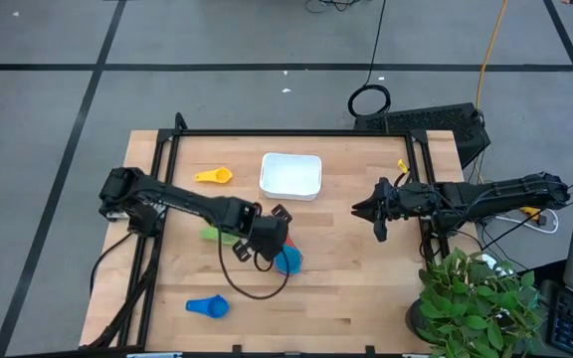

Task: Nest measuring cups in basket
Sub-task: Stack the light blue measuring cup on top of the red measuring cup

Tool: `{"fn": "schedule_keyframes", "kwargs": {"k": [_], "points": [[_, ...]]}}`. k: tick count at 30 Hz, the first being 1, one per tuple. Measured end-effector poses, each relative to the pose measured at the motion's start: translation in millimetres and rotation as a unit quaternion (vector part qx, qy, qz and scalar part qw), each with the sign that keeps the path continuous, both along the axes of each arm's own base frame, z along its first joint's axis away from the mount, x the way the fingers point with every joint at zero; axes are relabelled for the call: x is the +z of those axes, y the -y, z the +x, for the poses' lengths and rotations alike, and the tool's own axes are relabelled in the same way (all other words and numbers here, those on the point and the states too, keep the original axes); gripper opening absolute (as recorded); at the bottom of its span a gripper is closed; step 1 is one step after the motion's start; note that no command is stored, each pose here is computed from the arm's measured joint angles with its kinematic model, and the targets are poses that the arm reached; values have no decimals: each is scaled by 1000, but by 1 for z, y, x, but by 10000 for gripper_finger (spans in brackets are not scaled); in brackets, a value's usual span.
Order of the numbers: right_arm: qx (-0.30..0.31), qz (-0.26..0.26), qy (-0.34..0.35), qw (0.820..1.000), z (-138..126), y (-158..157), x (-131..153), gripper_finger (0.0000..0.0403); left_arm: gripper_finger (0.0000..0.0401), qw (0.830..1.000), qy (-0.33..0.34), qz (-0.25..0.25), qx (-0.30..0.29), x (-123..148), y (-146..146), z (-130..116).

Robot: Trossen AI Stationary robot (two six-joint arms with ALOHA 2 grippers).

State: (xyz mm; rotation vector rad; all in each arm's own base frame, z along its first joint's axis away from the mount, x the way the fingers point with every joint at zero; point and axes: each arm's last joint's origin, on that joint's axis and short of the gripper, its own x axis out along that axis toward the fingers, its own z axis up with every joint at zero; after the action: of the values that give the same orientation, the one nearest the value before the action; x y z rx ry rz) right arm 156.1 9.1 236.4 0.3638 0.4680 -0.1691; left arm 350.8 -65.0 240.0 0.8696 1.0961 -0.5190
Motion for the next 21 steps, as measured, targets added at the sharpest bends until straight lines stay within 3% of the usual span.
{"fn": "schedule_keyframes", "kwargs": {"k": [11,21], "points": [[-1,0,0,1000,0,0,0,73,131,995,-16,38,-96,-11,-11,-1],[-1,0,1,1000,0,0,0,73,133,992,21,46,-114,-35,-17,1]]}}
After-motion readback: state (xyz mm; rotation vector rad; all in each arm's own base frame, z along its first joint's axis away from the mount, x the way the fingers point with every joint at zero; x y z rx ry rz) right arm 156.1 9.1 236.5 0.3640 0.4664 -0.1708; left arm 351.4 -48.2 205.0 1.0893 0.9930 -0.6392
